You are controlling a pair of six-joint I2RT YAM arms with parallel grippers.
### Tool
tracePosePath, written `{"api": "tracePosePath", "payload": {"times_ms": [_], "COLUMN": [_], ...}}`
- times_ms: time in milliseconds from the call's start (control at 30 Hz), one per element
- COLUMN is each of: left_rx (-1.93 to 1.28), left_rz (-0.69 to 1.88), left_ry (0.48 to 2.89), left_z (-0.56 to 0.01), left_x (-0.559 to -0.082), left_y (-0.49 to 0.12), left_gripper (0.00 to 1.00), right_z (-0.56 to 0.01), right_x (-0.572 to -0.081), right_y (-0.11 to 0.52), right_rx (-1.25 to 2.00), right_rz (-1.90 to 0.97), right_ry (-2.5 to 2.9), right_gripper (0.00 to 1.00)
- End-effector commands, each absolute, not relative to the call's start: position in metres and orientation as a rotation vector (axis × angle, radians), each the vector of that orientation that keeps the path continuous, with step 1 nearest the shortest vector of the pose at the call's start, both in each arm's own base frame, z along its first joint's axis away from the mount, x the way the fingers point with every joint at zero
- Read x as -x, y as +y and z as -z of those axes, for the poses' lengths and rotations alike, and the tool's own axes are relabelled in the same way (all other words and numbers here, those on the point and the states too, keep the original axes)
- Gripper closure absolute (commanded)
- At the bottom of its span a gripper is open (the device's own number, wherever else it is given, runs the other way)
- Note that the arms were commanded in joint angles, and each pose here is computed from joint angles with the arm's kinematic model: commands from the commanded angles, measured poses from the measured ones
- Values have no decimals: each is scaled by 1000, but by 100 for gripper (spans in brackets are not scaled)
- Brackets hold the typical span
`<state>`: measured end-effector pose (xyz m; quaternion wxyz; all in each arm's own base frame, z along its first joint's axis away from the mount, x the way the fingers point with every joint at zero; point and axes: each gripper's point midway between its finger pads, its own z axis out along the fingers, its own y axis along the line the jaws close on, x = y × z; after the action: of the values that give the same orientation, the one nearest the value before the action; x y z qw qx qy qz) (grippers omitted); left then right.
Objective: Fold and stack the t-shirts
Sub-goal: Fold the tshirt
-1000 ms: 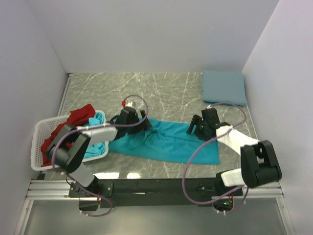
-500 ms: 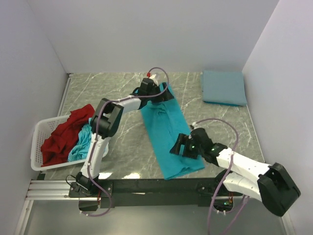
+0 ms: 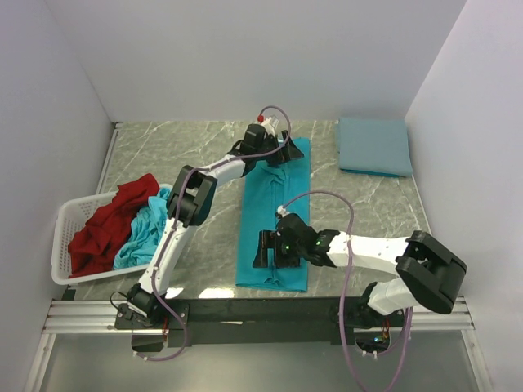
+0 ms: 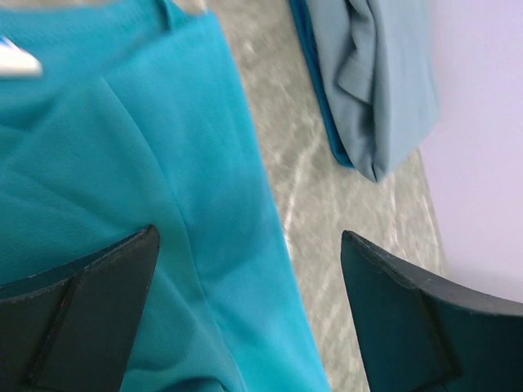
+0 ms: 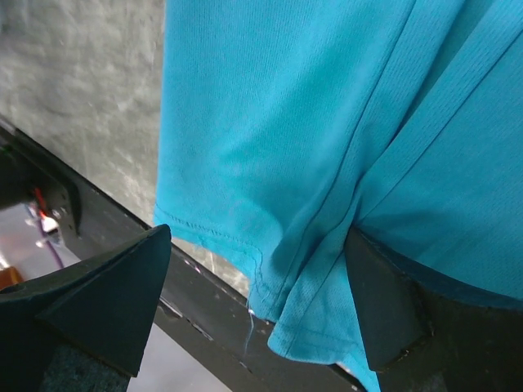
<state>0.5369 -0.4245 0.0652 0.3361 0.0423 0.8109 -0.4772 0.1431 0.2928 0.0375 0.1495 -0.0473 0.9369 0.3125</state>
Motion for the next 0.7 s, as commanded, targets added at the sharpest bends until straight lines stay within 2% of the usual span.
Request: {"api": "tracePosePath", "payload": {"times_ms": [0,133,267,467,667], "left_rx": [-61,-44,-69,-118,-146], "left_rz": [1093,1045,1049,1105,1098], "left_ry": [2124,2097,2080,1993,1915], "left_z": [-52,-59,-70,-125,-201], "left_x": [-563,-579,-581,-577,-570], "left_y": [-407,-398,-399,-403,-398], "left_gripper": [0,1,1,1,1], "right_z": [-34,-40,-43,-74,-130], "right_x": [-125,-98,-81,-109,-136], "right_y": [289,303,306,294,286], "right_rx": [199,308,364,242,117], "right_rz": [-819,-877,-800,-663,-693], "right_ry": [2755,2776,2778,2653,2478], "right_gripper": [7,7,6,5,2]}}
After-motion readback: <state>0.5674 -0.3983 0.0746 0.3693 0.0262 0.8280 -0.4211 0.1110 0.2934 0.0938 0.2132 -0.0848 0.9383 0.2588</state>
